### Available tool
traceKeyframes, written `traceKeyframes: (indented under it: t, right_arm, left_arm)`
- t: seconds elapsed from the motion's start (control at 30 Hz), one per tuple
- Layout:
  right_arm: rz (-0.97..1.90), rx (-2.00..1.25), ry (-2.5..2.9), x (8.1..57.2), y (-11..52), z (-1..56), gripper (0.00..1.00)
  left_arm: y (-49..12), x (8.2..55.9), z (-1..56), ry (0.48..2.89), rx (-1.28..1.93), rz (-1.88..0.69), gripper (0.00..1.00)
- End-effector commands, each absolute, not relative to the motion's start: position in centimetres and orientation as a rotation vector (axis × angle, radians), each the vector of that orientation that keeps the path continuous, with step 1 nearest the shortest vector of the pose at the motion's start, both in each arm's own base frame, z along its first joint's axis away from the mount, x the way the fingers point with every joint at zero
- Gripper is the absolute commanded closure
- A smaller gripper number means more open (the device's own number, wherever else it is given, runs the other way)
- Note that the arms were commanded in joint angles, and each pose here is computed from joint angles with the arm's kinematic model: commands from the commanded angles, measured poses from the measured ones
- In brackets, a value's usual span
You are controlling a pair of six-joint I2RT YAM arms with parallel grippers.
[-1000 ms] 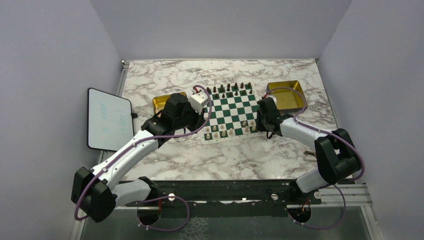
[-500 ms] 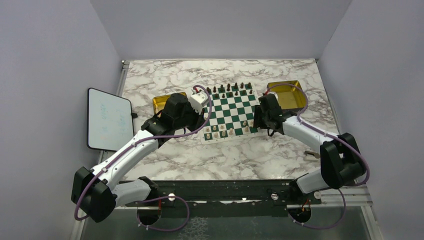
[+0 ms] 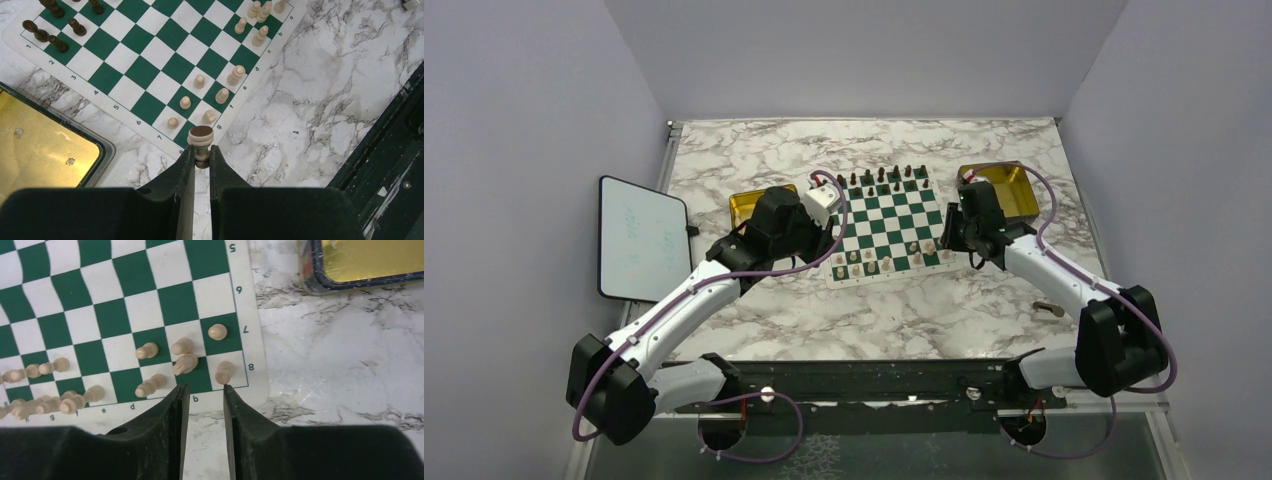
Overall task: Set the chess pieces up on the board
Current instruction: Adjust the chess piece on the chessboard.
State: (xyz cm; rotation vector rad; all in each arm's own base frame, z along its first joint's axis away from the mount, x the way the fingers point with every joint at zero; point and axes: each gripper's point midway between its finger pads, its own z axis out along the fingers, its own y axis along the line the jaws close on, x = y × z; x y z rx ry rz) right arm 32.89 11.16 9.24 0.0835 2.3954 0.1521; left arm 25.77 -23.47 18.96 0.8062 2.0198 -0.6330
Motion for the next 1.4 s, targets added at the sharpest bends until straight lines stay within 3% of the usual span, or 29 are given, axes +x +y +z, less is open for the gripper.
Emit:
traceKeyframes:
  t: [0.0, 0.23, 0.43, 1.37]
  right_arm:
    - [0.290, 0.004, 2.377, 33.5, 13.4, 10.6, 0.65]
    - [0.342, -0.116, 2.433, 33.8, 15.1, 8.8, 0.57]
    - [0.277, -0.212, 2.484, 34.2, 15.3, 7.1, 0.56]
    - [0.235, -0.303, 2.550, 34.4, 15.4, 4.3, 0.64]
  left_arm:
    - [-23.9, 25.4, 20.2, 1.971, 0.819, -0.670, 0.94]
    - [-23.9, 25.4, 20.1, 1.973, 0.815, -0.663, 0.94]
    - [-23.9, 25.4, 19.9, 1.976, 0.818, -0.668, 0.94]
    - [-23.7, 25.3, 19.2, 1.989, 0.823, -0.657, 0.92]
